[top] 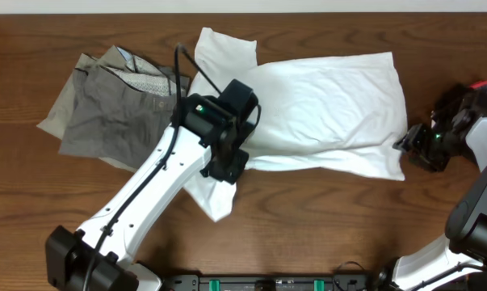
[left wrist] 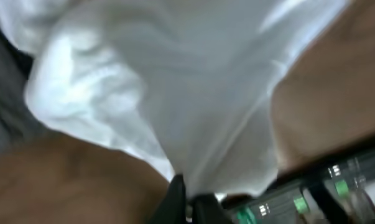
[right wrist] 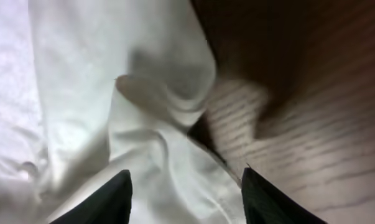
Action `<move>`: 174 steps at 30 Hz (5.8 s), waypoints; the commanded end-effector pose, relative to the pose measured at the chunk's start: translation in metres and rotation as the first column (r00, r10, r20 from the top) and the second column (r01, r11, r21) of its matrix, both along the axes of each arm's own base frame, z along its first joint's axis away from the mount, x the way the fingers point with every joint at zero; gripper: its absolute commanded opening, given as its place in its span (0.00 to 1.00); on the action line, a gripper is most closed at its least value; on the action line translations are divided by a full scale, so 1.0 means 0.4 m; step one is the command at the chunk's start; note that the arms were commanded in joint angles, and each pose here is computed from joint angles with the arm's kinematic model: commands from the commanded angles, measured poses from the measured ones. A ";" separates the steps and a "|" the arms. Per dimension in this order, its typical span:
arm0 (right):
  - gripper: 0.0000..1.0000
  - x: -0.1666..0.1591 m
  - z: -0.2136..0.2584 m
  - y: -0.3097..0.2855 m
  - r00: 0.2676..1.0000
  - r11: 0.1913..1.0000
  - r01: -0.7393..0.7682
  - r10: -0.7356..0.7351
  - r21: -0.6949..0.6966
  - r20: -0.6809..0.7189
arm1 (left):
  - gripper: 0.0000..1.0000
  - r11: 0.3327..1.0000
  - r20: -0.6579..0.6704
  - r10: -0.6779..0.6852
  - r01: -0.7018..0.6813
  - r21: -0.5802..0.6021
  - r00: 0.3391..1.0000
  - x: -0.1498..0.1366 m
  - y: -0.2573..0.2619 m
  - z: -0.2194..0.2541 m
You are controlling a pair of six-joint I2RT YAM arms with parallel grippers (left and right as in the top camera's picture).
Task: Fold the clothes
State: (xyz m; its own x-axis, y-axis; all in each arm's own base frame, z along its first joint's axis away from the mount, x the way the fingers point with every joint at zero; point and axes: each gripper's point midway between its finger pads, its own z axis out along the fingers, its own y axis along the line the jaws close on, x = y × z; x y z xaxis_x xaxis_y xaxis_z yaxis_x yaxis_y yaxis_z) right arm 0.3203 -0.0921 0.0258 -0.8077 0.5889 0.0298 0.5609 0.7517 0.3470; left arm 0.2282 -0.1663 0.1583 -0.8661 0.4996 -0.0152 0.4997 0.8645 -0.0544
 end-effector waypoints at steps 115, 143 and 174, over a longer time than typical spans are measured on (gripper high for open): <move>0.63 0.103 0.263 0.087 0.922 0.961 -0.243 0.270 -0.130 0.277 | 0.40 0.862 -0.095 0.507 -0.506 0.036 0.857 0.041 0.206 -0.289; 0.01 0.363 -0.184 0.164 0.970 0.975 -0.072 0.117 -0.209 0.211 | 0.08 0.900 0.110 0.399 -0.367 -0.234 0.910 0.235 0.118 -0.290; 0.45 0.386 0.415 0.048 0.752 0.986 -0.113 0.168 -0.126 0.638 | 0.39 0.835 0.196 0.412 -0.283 -0.471 0.890 0.365 0.020 -0.248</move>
